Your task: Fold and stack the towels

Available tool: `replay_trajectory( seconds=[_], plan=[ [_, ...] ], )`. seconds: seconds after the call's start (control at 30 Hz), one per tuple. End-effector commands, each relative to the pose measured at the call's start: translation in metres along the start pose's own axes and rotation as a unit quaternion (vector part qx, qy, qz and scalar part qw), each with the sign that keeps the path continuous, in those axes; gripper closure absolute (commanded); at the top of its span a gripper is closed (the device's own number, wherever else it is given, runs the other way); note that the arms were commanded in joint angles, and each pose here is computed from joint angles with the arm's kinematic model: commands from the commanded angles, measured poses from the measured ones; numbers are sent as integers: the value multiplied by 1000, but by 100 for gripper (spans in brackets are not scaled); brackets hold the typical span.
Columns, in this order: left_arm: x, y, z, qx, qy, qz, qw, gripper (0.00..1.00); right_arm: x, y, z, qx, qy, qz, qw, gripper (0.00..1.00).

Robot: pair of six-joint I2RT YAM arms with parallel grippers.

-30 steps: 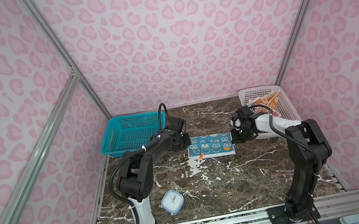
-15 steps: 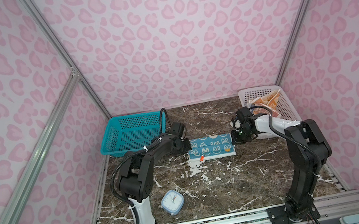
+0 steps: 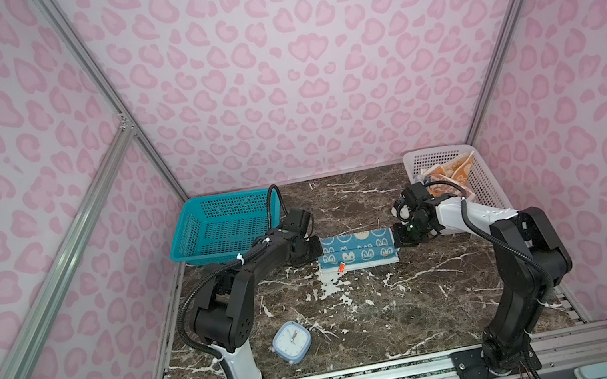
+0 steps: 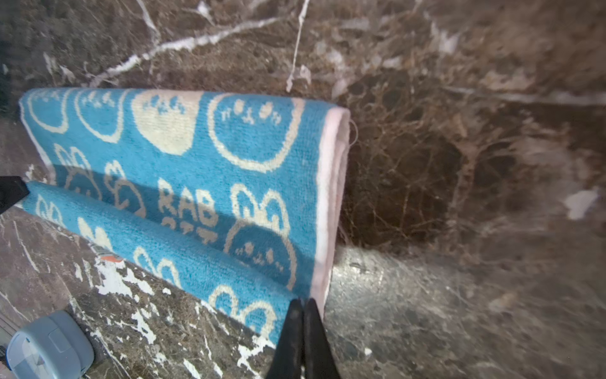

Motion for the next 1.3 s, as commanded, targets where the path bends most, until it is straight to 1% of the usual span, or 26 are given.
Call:
replay_trajectory(
  seconds=[0.0, 0.1, 0.13, 0.17, 0.2, 0.3, 0.4, 0.43, 0.47, 0.5, 0.53, 0.57, 0.6, 0.7, 0.77, 0.87, 1.07, 1.17, 1.27],
  plan=[
    [12, 5, -4, -5, 7, 13, 1000, 96, 12, -7, -3, 4, 7, -9, 1000, 100],
    [14, 5, -5, -6, 10, 12, 1000, 96, 18, -8, -4, 8, 11, -5, 1000, 99],
    [13, 4, -5, -5, 10, 11, 1000, 95, 19, -7, -4, 8, 11, -2, 1000, 95],
    [11, 2, -4, -5, 9, 8, 1000, 91, 19, -6, -4, 7, 12, 0, 1000, 89],
    [10, 1, -4, -4, 10, 5, 1000, 84, 19, -4, -4, 4, 11, 2, 1000, 83],
    [-4, -9, 3, 2, 0, -9, 1000, 52, 9, 3, 1, -4, -1, 4, 1000, 63],
    [-23, -20, 13, 10, -18, -20, 1000, 36, -8, 15, 8, -12, -21, 6, 1000, 44],
    [-29, -25, 17, 13, -22, -25, 999, 31, -12, 19, 9, -14, -27, 8, 1000, 40],
    [-35, -30, 20, 15, -24, -32, 999, 29, -17, 24, 10, -17, -33, 13, 999, 35],
    [-39, -35, 21, 14, -23, -45, 999, 28, -21, 31, 11, -15, -41, 22, 999, 31],
    [-40, -39, 20, 11, -16, -61, 998, 22, -23, 37, 12, -14, -47, 35, 998, 27],
    [-47, -55, 26, 8, -13, -98, 995, 14, -23, 45, 12, -11, -53, 53, 997, 24],
    [-46, -63, 25, -1, 2, -126, 992, 12, -22, 51, 11, -4, -56, 72, 996, 22],
    [-34, -81, 18, -30, 45, -186, 981, 9, -11, 65, 9, 22, -64, 132, 989, 18],
    [-19, -78, 11, -49, 64, -196, 977, 8, -4, 69, 6, 37, -65, 155, 985, 16],
    [-1, -67, -5, -59, 93, -187, 976, 7, 8, 63, -2, 46, -54, 152, 986, 14],
    [23, -34, -29, -61, 127, -129, 982, 6, 26, 38, -19, 56, -26, 124, 990, 13],
    [28, -22, -32, -49, 131, -92, 986, 6, 30, 30, -23, 57, -19, 112, 992, 13],
    [27, -16, -26, -33, 125, -60, 990, 6, 28, 29, -21, 54, -19, 107, 993, 12]
  ],
)
Point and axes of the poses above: each gripper's point midway between its finger pads, its own x axis out along the fingers, its own y axis along the line the jaws close on, z = x × y, the point moved 3 cm from there along -x, back along the fingers, and after that the axes turned 6 degrees about -x, right-handed, at the moved point
